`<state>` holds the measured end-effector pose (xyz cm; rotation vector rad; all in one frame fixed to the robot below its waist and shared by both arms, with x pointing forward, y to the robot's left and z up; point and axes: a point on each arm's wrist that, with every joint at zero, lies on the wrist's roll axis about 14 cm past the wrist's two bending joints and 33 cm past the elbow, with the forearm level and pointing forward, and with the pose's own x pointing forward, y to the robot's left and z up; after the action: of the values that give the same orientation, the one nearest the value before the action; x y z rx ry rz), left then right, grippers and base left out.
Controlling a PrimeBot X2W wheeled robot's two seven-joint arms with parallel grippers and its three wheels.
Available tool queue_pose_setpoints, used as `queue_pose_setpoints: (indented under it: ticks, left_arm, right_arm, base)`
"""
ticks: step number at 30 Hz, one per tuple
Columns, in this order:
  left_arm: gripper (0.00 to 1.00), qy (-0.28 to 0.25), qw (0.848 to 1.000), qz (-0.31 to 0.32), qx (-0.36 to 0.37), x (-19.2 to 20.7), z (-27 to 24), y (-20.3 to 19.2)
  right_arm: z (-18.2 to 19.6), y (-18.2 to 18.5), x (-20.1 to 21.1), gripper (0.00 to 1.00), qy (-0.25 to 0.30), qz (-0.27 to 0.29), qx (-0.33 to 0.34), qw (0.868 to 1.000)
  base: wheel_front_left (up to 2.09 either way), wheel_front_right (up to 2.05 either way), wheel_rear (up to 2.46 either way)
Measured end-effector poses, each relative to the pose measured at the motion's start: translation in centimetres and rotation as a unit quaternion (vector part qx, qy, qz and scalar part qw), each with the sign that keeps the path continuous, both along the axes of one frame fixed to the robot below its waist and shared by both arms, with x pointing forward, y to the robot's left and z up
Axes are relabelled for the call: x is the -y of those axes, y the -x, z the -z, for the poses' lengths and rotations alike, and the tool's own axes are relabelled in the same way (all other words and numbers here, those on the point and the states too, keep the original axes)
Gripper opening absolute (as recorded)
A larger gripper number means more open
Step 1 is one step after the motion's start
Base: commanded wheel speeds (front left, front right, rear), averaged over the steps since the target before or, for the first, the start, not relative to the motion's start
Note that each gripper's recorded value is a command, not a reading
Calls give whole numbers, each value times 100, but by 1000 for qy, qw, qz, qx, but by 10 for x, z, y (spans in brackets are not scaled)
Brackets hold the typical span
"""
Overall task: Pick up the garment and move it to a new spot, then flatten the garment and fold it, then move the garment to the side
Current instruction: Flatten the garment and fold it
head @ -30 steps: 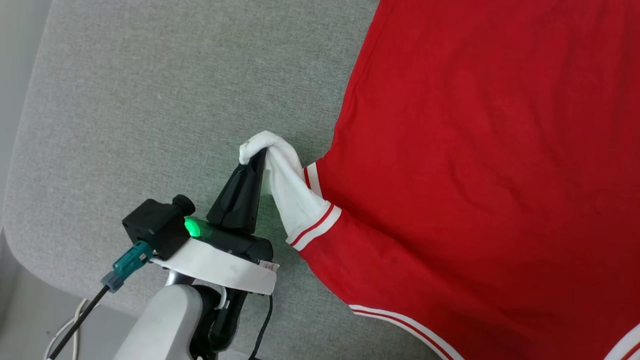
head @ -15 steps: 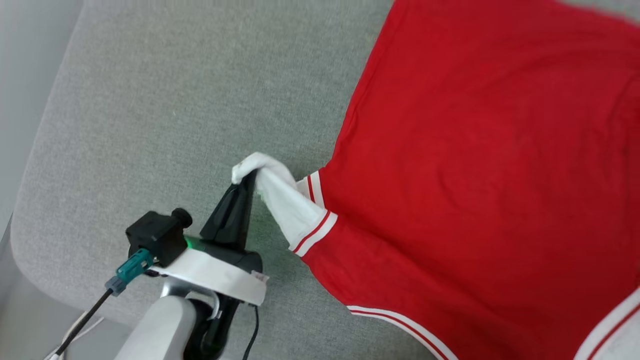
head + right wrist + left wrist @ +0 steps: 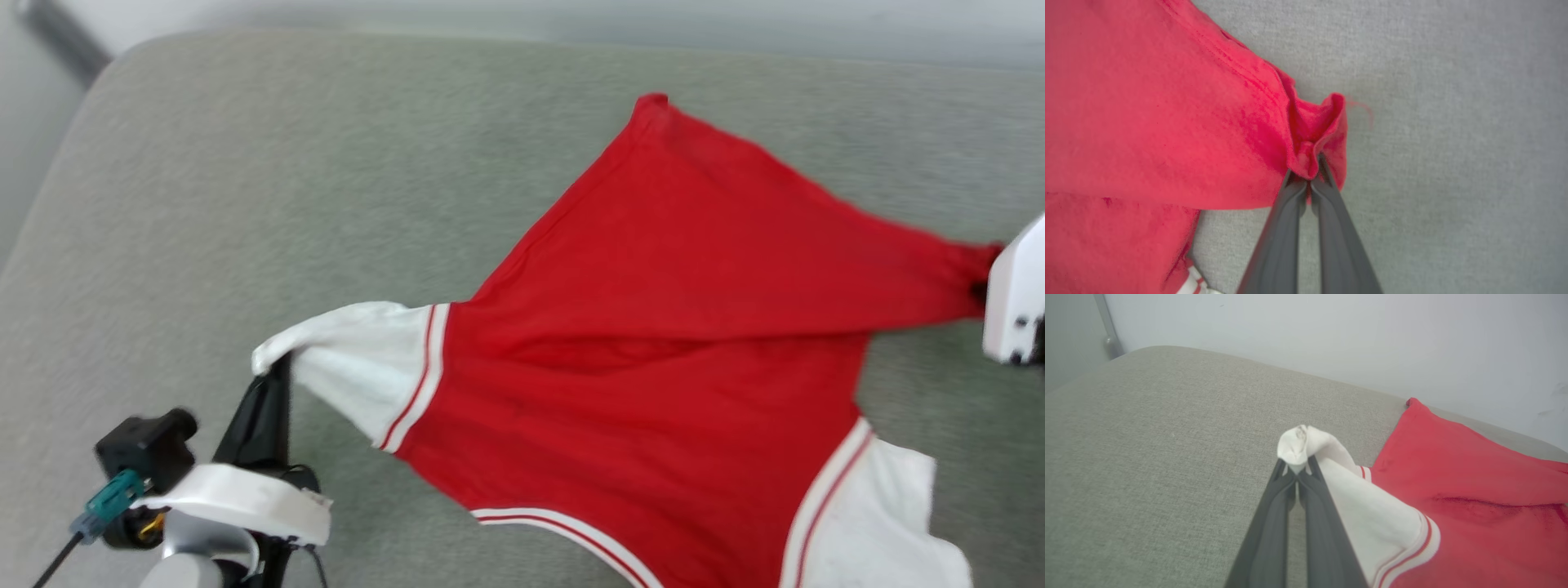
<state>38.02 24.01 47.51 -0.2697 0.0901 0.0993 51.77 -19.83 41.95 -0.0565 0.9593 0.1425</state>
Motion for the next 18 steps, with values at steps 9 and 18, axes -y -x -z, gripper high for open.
queue_pose_setpoints:
  ticks: [9,18]
  left_arm:
    - [0,3,999,40,-24,21,5,-8]
    - [0,2,997,62,-37,34,6,-6]
  right_arm:
    - [19,128,60,0,-6,79,-28,996]
    - [44,251,66,0,-34,150,-72,985]
  base:
    - [0,0,0]
    - [0,0,0]
